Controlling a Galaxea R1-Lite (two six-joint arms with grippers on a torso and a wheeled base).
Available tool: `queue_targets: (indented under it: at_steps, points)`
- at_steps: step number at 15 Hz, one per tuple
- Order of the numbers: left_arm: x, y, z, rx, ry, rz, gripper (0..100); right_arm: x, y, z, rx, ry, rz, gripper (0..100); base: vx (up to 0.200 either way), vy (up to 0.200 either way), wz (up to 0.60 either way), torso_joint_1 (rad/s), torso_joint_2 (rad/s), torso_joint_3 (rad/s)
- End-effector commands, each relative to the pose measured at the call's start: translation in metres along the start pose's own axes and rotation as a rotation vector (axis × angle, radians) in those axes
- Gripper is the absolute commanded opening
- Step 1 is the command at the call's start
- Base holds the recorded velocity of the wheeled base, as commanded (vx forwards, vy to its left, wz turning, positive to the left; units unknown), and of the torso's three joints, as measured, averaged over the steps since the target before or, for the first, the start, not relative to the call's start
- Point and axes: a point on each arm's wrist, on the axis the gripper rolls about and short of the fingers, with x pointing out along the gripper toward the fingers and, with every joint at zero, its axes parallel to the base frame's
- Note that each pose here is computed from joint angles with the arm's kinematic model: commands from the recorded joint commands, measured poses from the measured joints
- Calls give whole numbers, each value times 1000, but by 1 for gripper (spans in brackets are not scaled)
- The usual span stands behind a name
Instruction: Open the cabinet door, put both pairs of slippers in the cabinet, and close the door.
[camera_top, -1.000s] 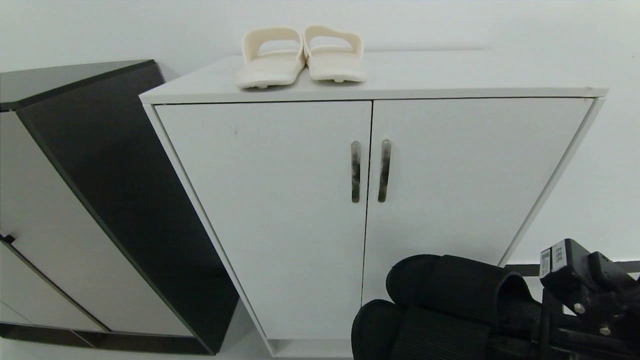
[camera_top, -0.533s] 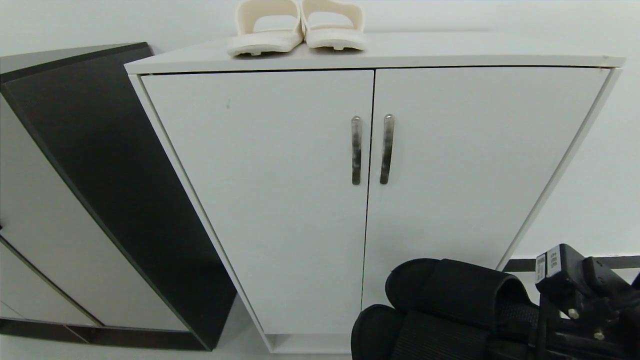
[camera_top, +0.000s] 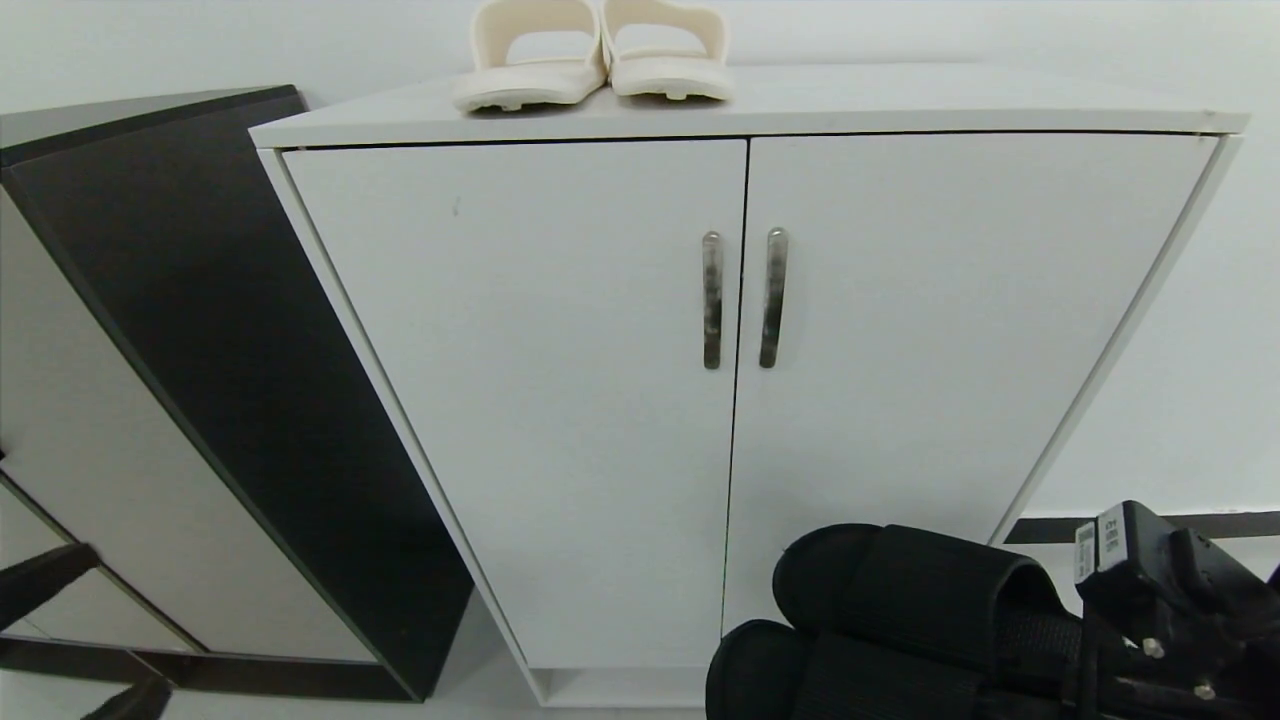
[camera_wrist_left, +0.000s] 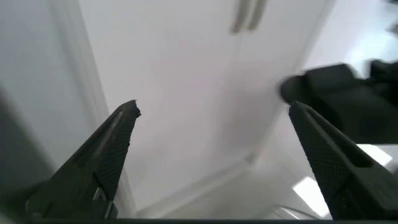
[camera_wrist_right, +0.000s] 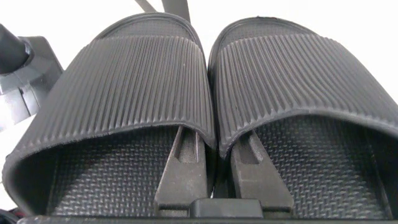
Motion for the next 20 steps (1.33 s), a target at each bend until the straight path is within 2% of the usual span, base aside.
queue_targets:
  at_steps: [1, 3, 4, 6, 7, 8, 9, 13, 15, 16, 17, 18, 19, 20]
  points:
    - [53, -1, 22, -73, 109, -267, 100, 0, 0, -2, -10, 5, 1, 0, 0, 0, 0, 0, 0, 0]
    - [69, -13, 28, -68, 134, -333, 100, -1, 0, -4, -18, 12, 1, 0, 0, 0, 0, 0, 0, 0]
    - [85, -26, 36, -63, 121, -374, 100, -1, 0, -6, -16, 15, 1, 0, 0, 0, 0, 0, 0, 0]
    - [109, -47, 49, -97, 85, -462, 100, -2, 0, -6, -16, 15, 0, 0, 0, 0, 0, 0, 0, 0]
    - [117, -50, 50, -97, 89, -471, 100, -2, 0, -5, -16, 13, -1, 0, 0, 0, 0, 0, 0, 0]
    - [147, -57, 52, -93, 112, -475, 100, 0, 0, -6, -16, 21, 0, 0, 0, 0, 0, 0, 0, 0]
    - [163, -62, 53, -94, 115, -484, 100, 0, 0, -6, -16, 19, 0, 0, 0, 0, 0, 0, 0, 0]
    - [223, -89, 61, -116, 91, -540, 100, -3, 3, -5, -20, 7, 17, 0, 0, 0, 0, 0, 0, 0]
    - [231, -99, 73, -118, 65, -574, 100, -3, 3, -5, -20, 8, 17, 0, 0, 0, 0, 0, 0, 0]
    - [236, -103, 77, -120, 69, -581, 100, -3, 3, -5, -20, 7, 17, 0, 0, 0, 0, 0, 0, 0]
    - [240, -106, 80, -126, 101, -594, 100, -4, 3, -4, -21, 0, 17, 0, 0, 0, 0, 0, 0, 0]
    - [242, -107, 80, -133, 124, -606, 100, -6, 3, -4, -21, -3, 17, 0, 0, 0, 0, 0, 0, 0]
    - [244, -109, 84, -162, 139, -644, 100, -6, 3, -4, -20, -6, 20, 0, 0, 0, 0, 0, 0, 0]
    - [244, -109, 88, -206, 147, -688, 100, -6, 3, -4, -21, -4, 23, 0, 0, 0, 0, 0, 0, 0]
